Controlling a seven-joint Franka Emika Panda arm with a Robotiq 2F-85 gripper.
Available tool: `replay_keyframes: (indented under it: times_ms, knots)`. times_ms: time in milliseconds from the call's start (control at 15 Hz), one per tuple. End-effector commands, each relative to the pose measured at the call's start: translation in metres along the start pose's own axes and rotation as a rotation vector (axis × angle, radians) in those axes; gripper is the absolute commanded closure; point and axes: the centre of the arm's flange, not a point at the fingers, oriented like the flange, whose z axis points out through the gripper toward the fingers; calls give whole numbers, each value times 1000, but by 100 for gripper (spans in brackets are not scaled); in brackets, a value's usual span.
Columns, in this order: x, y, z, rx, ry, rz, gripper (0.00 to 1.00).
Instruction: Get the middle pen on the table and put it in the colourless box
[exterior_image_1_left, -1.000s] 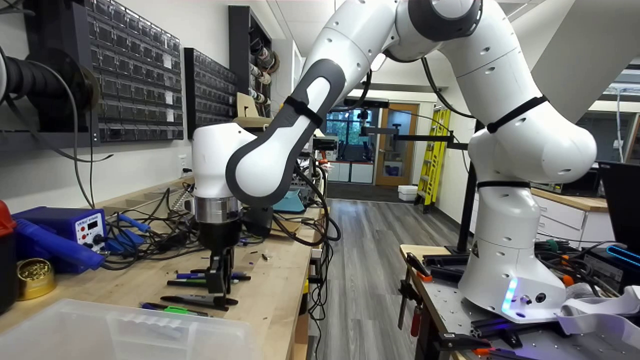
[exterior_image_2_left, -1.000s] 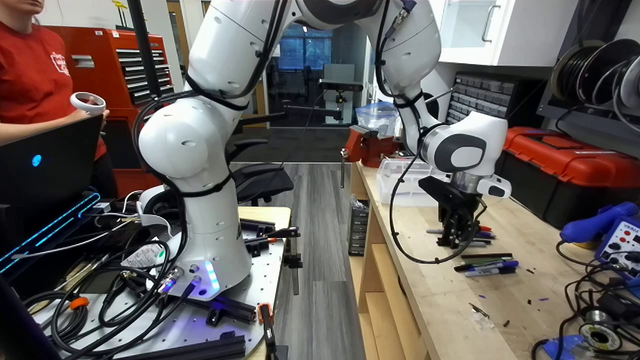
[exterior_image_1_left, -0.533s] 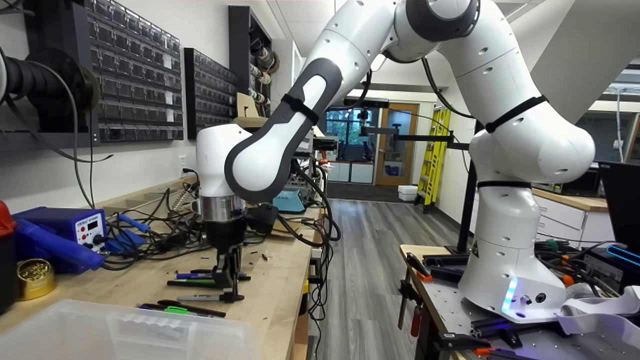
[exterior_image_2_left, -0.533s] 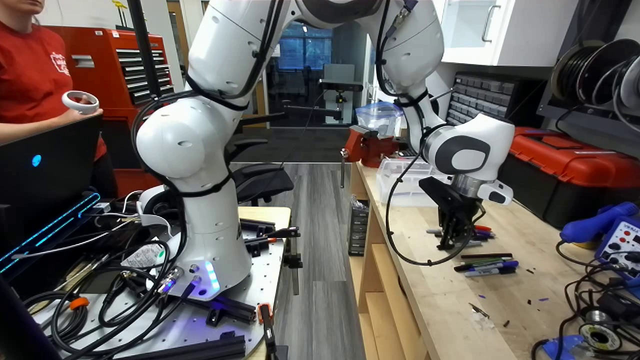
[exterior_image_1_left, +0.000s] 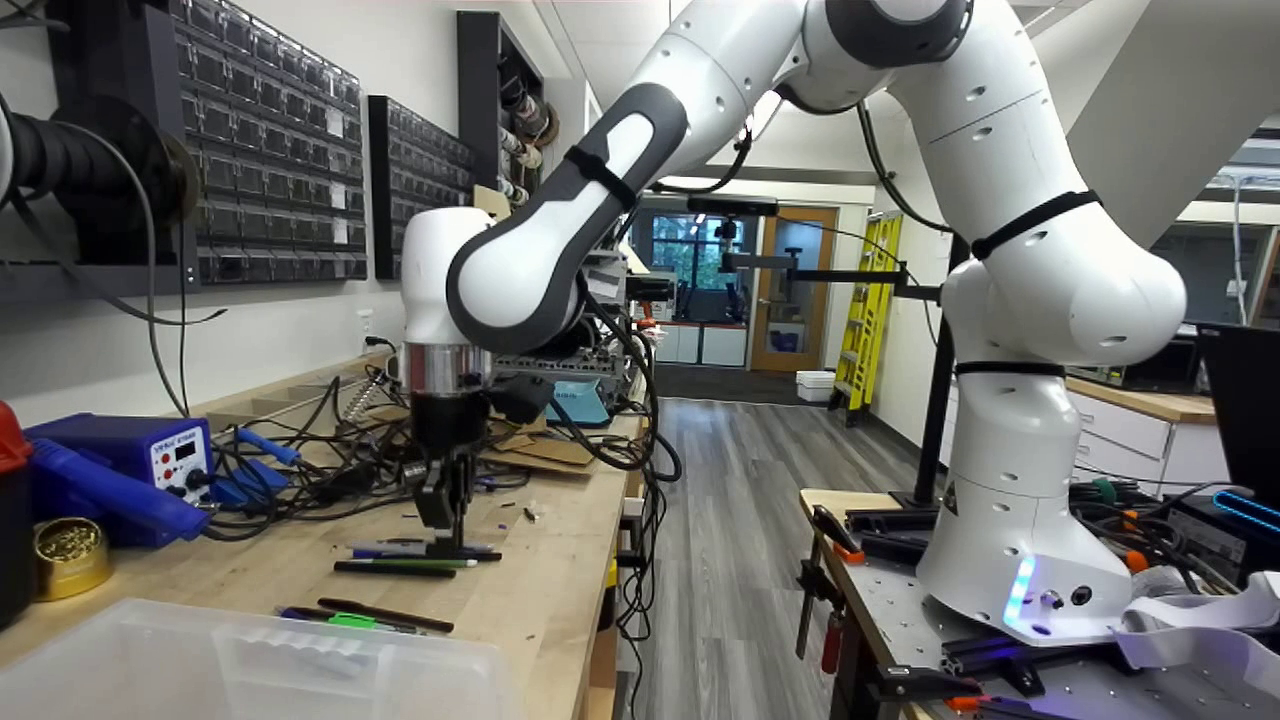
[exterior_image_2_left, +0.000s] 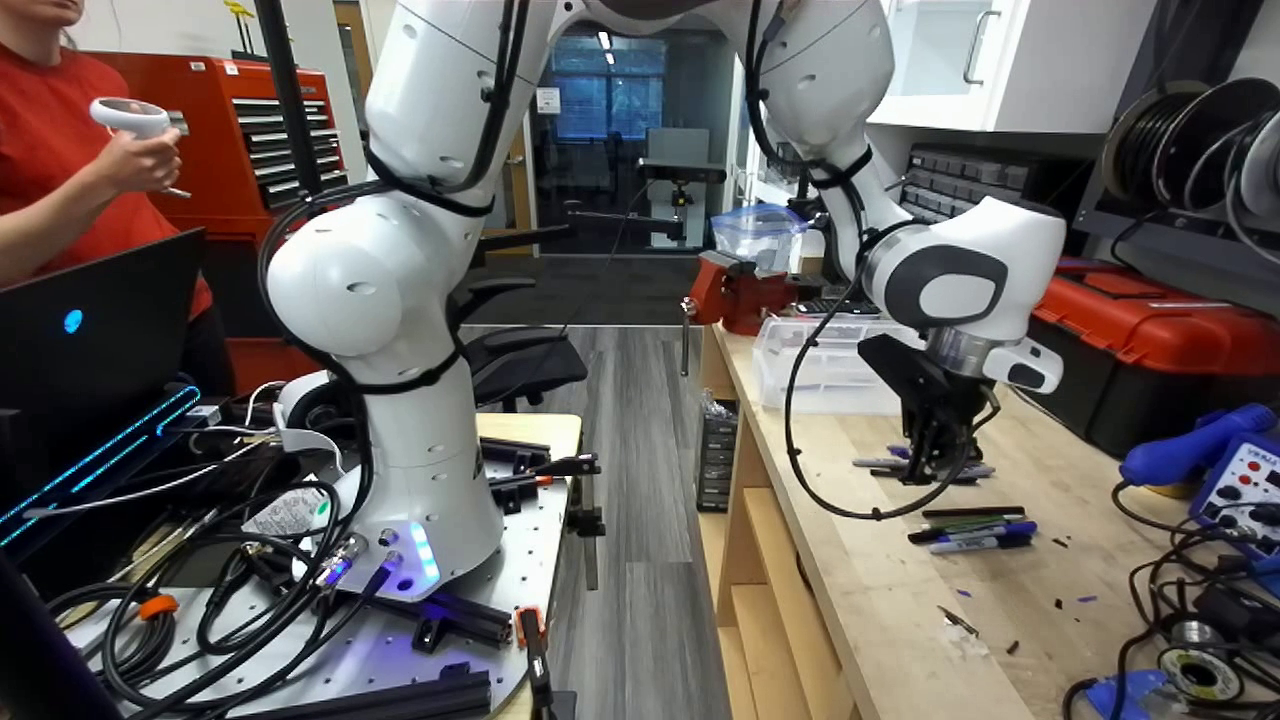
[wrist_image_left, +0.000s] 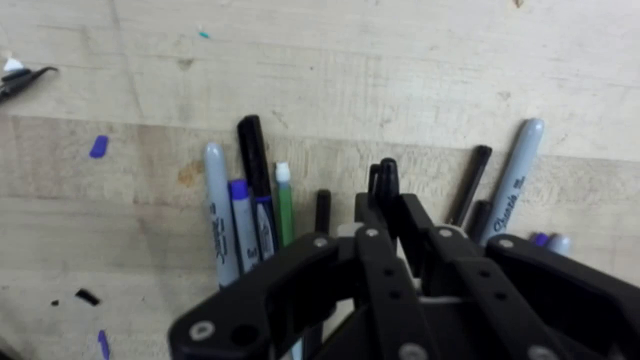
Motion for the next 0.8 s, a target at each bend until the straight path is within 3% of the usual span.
replay_keyframes:
  times_ms: [0,333,733]
  knots:
    - [-15,-3,-66,40,58,-17,95]
    - [-16,-34,-128,107,99,-29,95]
    - [-25,-91,-165,225,65,-27,95]
